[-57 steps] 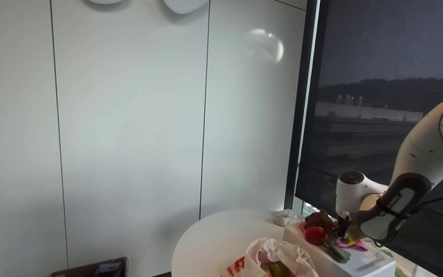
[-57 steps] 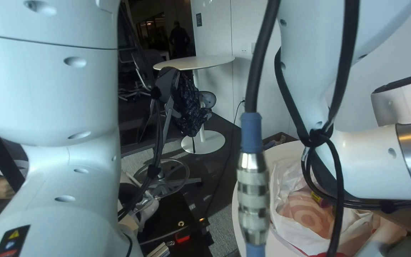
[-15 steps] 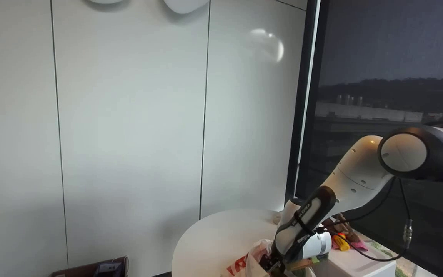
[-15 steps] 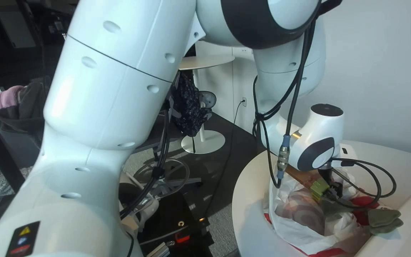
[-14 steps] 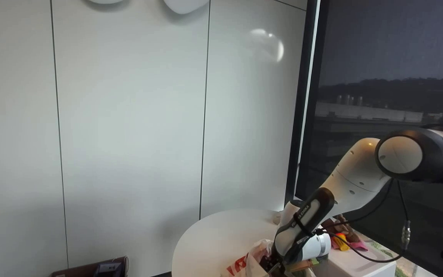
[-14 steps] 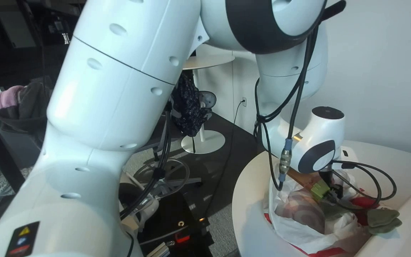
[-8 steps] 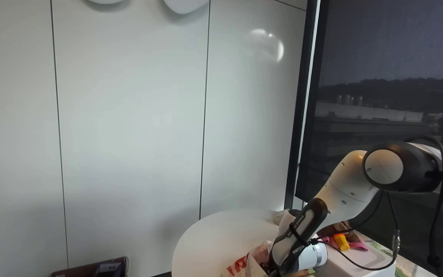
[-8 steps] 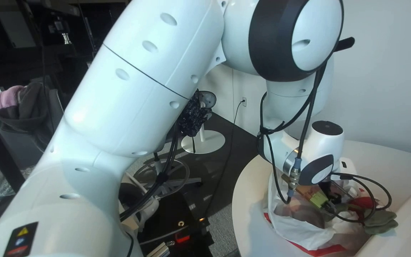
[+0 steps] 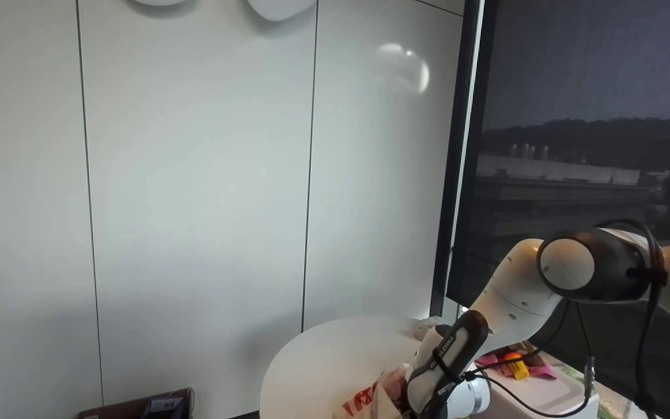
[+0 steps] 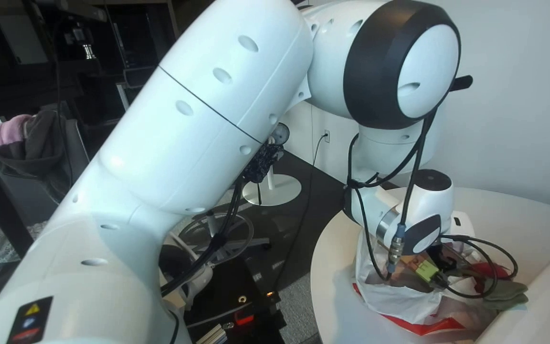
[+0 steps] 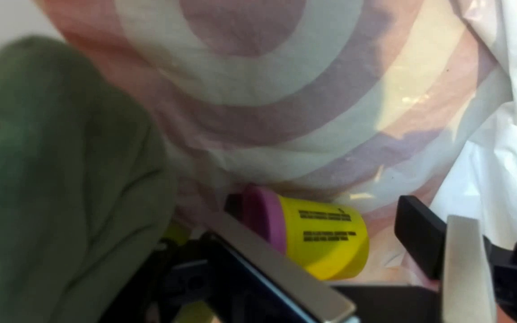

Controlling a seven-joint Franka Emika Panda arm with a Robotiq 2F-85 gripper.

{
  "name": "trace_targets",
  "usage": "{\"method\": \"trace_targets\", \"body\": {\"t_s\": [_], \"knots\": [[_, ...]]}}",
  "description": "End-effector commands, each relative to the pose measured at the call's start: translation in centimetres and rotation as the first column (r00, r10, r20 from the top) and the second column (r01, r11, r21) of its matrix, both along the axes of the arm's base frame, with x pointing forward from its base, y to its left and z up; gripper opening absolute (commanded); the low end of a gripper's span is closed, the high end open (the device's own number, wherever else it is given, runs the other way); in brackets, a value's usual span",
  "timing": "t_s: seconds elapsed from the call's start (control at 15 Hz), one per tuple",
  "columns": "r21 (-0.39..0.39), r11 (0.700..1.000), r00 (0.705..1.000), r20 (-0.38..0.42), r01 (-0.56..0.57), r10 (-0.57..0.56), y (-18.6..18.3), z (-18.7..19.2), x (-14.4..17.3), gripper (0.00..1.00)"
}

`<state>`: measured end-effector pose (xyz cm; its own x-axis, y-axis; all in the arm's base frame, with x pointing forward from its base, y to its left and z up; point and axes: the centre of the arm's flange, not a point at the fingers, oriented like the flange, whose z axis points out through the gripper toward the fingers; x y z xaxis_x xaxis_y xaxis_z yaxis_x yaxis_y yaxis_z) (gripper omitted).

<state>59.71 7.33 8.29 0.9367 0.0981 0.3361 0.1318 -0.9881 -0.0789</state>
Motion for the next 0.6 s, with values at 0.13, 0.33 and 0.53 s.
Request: {"method": "trace_targets", "body": {"t_s": [0.13,0.33,0.53], "knots": [[-0.025,0.995,0.994,0.052,-0.092,0.093,0.8,0.6,-0.1,0.44],[-0.077,0.988,0.991,0.025,-0.13,0.133,1.1,1.6,-1.2,0.33],[-0.157,0.975,0.987,-0.054,-0.156,0.15,0.8,4.0,-2.6,0.33]]}}
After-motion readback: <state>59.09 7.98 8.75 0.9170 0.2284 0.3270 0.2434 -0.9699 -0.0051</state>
